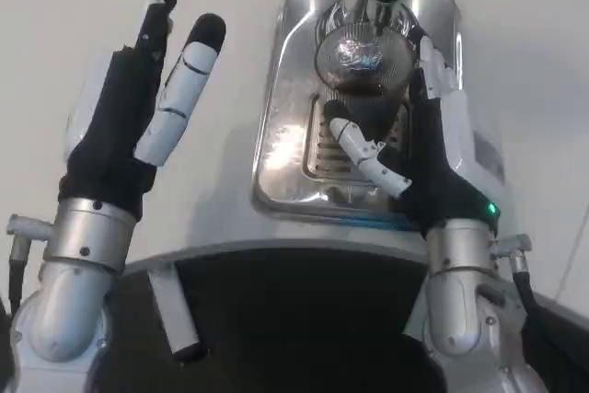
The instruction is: Grasp the cup under the faucet to collect the drink, then remove the cup.
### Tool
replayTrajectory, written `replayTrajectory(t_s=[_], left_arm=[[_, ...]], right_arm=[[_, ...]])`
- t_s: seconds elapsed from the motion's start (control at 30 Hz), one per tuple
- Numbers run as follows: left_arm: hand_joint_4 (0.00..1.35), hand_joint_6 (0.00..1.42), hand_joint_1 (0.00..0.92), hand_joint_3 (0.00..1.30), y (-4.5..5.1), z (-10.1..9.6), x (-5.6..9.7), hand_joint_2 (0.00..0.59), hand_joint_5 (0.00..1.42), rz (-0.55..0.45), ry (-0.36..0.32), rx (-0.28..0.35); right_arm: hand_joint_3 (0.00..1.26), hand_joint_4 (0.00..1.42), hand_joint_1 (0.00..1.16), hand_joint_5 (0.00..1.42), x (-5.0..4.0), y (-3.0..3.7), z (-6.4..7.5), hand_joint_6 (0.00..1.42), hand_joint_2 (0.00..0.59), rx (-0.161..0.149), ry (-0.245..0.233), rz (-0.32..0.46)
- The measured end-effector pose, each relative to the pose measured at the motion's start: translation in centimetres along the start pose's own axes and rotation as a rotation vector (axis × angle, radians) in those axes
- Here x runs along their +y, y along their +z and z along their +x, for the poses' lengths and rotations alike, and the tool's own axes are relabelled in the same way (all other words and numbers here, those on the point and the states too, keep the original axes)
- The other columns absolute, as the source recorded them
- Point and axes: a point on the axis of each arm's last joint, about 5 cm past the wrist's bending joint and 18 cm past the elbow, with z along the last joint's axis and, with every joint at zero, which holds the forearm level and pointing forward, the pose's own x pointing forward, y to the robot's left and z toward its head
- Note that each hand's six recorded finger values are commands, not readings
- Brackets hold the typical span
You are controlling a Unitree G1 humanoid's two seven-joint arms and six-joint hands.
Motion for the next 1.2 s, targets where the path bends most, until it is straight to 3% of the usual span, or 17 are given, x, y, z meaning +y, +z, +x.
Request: replayTrajectory(t_s=[0.27,0.37,0.4,0.47,0.53,0.6,0.77,1.0,1.2], left_arm=[[0.0,0.0,0.0,0.0,-0.04,0.0,0.2,0.223,0.0,0.001,0.01,0.002],[0.0,0.0,0.0,0.0,-0.08,0.0,0.3,0.223,0.0,0.001,0.014,0.004],[0.0,0.0,0.0,0.0,-0.11,0.0,0.3,0.223,0.0,0.001,0.016,0.006],[0.0,0.0,0.0,0.0,-0.18,0.0,0.4,0.223,0.0,0.001,0.021,0.009],[0.0,0.0,0.0,0.0,-0.27,0.1,0.5,0.223,0.0,0.0,0.026,0.014],[0.0,0.0,0.0,0.0,-0.3,0.1,0.5,0.223,0.0,-0.001,0.026,0.014],[0.0,0.0,0.0,0.0,-0.25,0.2,0.5,0.223,0.0,0.0,0.029,0.011],[0.0,0.0,0.0,0.0,-0.25,0.2,0.5,0.223,0.0,0.0,0.028,0.011],[0.0,0.0,0.0,0.0,-0.24,0.2,0.5,0.223,0.0,0.0,0.028,0.011]], right_arm=[[0.04,0.04,1.05,0.07,0.32,0.29,0.5,0.26,0.261,-0.011,0.01,-0.008],[0.17,0.18,1.12,0.23,0.37,0.47,0.6,0.47,0.299,-0.018,0.012,-0.009],[0.26,0.26,1.15,0.33,0.45,0.61,0.6,0.58,0.356,-0.018,0.011,-0.01],[0.4,0.38,1.16,0.47,0.52,1.0,0.8,0.76,0.318,-0.024,-0.013,-0.018],[0.51,0.5,1.16,0.59,0.86,1.47,0.8,0.92,0.353,-0.016,-0.052,-0.016],[0.6,0.59,1.16,0.67,1.22,1.71,0.7,1.03,0.345,-0.013,-0.083,-0.017],[0.67,0.67,1.16,0.76,1.83,2.1,0.5,1.12,0.329,-0.023,-0.177,-0.034],[0.73,0.74,1.16,0.83,2.04,2.14,0.3,1.19,0.324,-0.026,-0.203,-0.035],[0.75,0.76,1.16,0.85,2.0,1.49,0.0,1.22,0.313,-0.008,-0.198,-0.049]])
